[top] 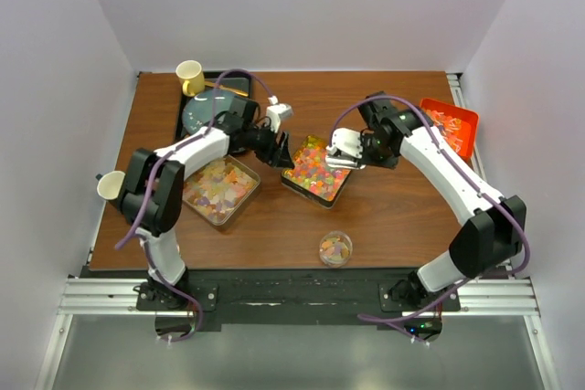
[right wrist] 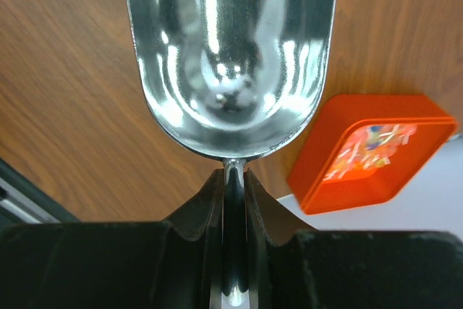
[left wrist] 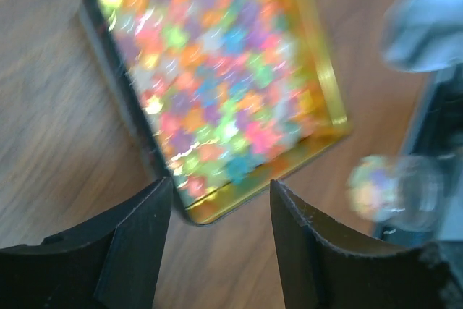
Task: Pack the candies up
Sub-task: Move the storage box to the center of the board, then adjust the spatula.
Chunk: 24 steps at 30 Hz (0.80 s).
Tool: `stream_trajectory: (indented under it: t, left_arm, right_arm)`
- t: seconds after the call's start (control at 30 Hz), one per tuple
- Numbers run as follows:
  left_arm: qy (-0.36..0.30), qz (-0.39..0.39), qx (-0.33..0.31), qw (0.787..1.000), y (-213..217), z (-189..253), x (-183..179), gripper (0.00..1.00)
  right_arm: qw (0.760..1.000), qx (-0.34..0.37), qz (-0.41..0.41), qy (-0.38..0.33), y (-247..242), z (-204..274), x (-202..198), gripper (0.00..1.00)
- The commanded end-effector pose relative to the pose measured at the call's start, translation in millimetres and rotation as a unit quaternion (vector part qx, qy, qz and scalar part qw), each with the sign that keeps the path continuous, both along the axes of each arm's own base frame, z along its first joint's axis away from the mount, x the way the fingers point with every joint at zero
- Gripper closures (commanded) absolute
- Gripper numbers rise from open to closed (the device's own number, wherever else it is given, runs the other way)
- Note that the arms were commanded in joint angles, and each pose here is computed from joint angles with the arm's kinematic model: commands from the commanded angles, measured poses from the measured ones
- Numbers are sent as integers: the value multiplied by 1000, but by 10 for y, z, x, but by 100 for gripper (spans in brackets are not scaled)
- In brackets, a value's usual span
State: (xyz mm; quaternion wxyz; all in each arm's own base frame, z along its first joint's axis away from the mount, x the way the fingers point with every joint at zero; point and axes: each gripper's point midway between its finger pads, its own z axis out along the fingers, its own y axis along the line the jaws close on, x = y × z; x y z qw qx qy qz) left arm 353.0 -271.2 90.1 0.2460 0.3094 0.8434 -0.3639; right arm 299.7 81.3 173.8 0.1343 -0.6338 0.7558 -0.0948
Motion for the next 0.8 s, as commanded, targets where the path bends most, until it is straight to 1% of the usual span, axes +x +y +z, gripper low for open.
stream_trajectory:
  t: [0.0, 0.03, 0.07, 0.1, 0.13, 0.2, 0.23, 0.4, 0.6, 0.67, 0.7, 0.73, 0.77]
  left_arm:
    - [14, -16, -196, 980, -102, 791, -112, 39]
    - [-17, -45, -234, 971, -141, 987, -111, 39]
    - [-11, -54, -247, 967, -158, 1020, -143, 39]
    - [11, -51, -259, 964, -176, 1053, -163, 38]
    - [5, -58, -273, 960, -205, 1112, -146, 38]
    - [44, -40, -284, 957, -225, 1063, -122, 36]
    - [35, -41, -288, 956, -241, 1084, -94, 36]
    - [56, -38, -285, 956, -319, 959, -29, 36]
    - [73, -43, -281, 956, -402, 837, -58, 37]
    - [71, -45, -283, 955, -418, 832, -57, 40]
    - [80, -44, -287, 954, -425, 832, -74, 46]
    - [66, -56, -299, 950, -431, 899, -75, 51]
    - [68, -60, -305, 948, -430, 900, -84, 60]
  right_arm:
    - [998, -11, 62, -32, 132, 217, 268, 100]
    - [997, -14, 68, -31, 155, 219, 294, 100]
    - [997, -10, 68, -36, 189, 247, 332, 100]
    - [997, -10, 73, -35, 239, 237, 345, 100]
    - [997, -11, 75, -29, 273, 195, 356, 100]
    - [996, -8, 85, -33, 388, 206, 382, 100]
    - [996, -6, 84, -30, 429, 180, 389, 100]
    - [995, 20, 86, -34, 719, 205, 385, 100]
    - [996, 57, 61, -31, 928, 248, 402, 100]
    - [996, 65, 61, -31, 972, 259, 397, 100]
    - [995, 66, 64, -29, 1003, 248, 382, 100]
    - [995, 68, 65, -27, 1021, 232, 371, 100]
    - [995, 67, 68, -25, 1032, 217, 356, 100]
